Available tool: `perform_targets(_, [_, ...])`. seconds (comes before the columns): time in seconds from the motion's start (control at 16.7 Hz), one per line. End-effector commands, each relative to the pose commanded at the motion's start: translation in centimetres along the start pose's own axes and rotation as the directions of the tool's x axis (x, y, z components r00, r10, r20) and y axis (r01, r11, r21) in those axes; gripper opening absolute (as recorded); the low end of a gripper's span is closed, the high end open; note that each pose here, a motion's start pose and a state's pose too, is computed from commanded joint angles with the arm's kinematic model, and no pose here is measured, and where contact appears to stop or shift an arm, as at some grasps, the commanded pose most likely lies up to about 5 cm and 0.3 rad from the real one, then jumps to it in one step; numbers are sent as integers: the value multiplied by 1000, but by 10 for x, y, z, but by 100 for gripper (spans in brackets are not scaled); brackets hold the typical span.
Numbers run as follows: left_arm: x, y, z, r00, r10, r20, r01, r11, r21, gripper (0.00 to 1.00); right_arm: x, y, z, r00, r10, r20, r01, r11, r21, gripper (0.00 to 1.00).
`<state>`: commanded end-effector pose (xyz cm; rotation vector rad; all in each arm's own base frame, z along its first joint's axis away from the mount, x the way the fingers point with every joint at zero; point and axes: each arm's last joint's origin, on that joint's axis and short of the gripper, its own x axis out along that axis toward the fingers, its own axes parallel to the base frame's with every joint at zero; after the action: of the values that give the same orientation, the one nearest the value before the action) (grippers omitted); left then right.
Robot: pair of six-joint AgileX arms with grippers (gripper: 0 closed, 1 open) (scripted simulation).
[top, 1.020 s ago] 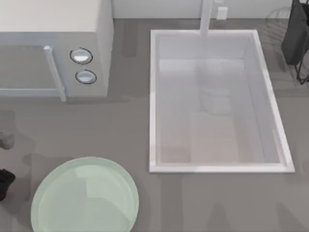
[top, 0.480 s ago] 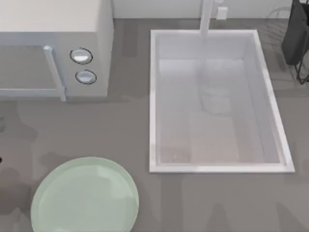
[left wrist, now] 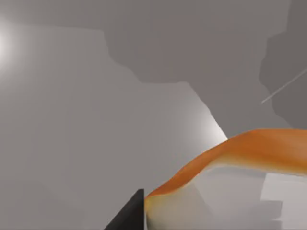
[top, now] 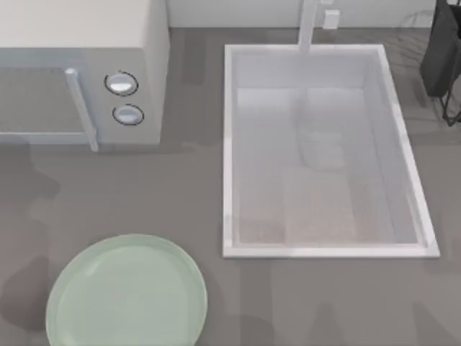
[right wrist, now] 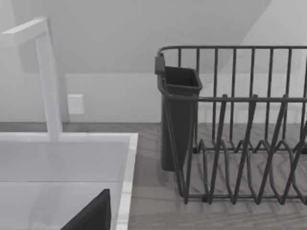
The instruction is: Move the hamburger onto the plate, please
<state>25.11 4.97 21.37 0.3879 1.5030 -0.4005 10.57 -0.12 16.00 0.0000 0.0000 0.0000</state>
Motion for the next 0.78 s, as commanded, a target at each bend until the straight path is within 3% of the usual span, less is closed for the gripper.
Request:
perform_targets(0.36, [7,-7,2,999,-22,-34,20,998,-56,0,0,0,0,1000,0,0,0,1000,0,100])
perform_targets(0.6, [19,-28,9,991,-62,-118,34,973,-230,0,0,0,0,1000,0,0,0,1000,0,100])
perform_targets(0.78, [30,-50,13,975,-85,-204,-10,905,-426,0,0,0,0,1000,0,0,0,1000,0,100])
